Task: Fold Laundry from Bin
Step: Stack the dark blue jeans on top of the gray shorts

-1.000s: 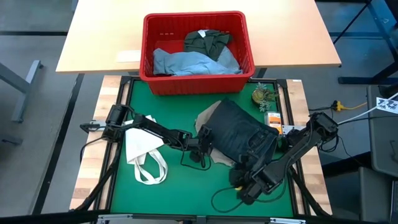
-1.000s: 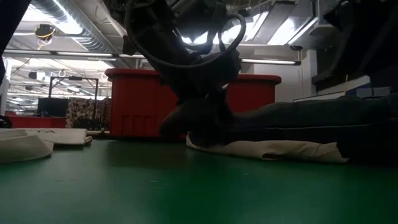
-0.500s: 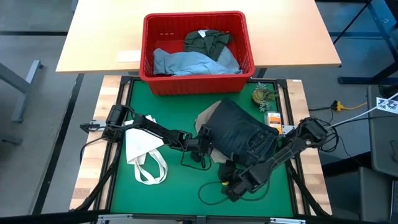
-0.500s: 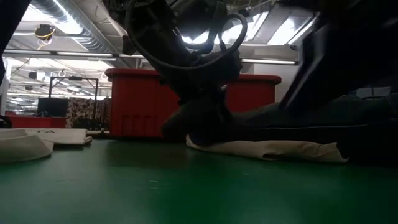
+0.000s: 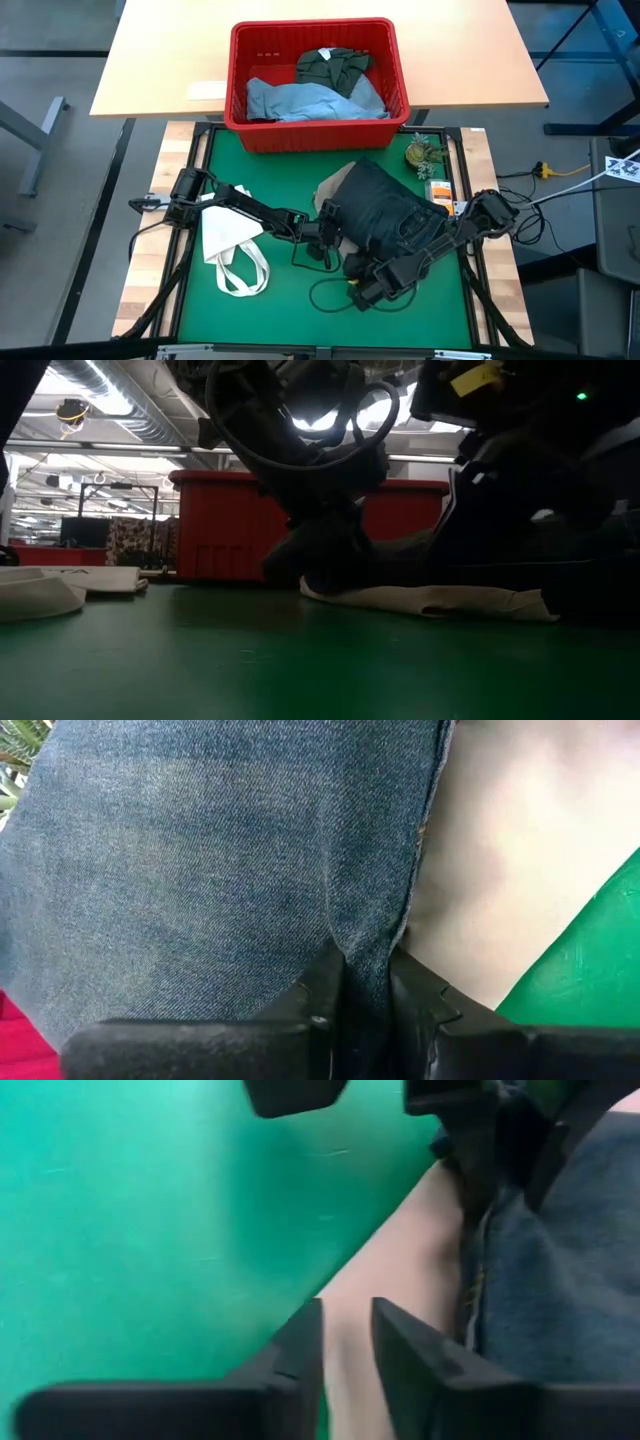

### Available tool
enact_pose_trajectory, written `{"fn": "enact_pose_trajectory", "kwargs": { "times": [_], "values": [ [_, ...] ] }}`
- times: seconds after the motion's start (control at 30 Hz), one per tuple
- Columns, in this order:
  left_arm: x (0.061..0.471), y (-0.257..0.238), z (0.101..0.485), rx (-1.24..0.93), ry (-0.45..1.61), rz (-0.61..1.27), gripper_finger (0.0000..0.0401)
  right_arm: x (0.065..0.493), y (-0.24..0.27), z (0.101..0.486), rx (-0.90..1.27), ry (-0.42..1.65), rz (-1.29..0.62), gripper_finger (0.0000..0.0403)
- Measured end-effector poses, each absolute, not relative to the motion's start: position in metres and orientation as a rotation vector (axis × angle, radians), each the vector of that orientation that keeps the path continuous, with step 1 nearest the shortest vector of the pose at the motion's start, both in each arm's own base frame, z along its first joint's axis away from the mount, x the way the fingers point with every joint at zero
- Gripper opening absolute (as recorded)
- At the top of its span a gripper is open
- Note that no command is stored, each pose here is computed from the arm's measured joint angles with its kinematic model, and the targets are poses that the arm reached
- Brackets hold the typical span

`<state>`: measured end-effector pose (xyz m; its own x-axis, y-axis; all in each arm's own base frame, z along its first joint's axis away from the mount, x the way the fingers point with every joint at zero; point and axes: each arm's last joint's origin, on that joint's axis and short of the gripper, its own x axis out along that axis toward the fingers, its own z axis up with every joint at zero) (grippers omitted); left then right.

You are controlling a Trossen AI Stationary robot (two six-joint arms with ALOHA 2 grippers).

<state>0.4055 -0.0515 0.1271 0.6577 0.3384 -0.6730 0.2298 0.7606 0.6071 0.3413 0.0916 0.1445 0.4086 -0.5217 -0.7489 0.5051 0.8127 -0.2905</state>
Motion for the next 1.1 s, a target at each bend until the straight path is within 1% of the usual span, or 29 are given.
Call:
{"fn": "enact_pose_trajectory", "kwargs": {
  "times": [0.13,0.2,0.4,0.63,0.83,1.1],
  "values": [
    [0.405,-0.052,0.127,0.728,0.871,0.07,0.0045,0.339,0.09,0.145,-0.102,0.96,-0.67,0.0015],
    [0.405,-0.053,0.127,0.732,0.87,0.069,0.0045,0.337,0.089,0.144,-0.122,0.972,-0.677,0.0005],
    [0.403,-0.063,0.128,0.763,0.872,0.089,0.0045,0.328,0.086,0.133,-0.144,1.015,-0.678,0.0021],
    [0.4,-0.068,0.132,0.774,0.874,0.083,0.0043,0.322,0.084,0.121,-0.123,0.989,-0.672,0.0003],
    [0.399,-0.068,0.134,0.779,0.874,0.087,0.0042,0.315,0.084,0.108,-0.042,1.005,-0.6,0.0005],
    [0.396,-0.065,0.153,0.792,0.855,0.099,0.0041,0.309,0.084,0.102,-0.013,1.07,-0.55,0.0004]
  ]
}}
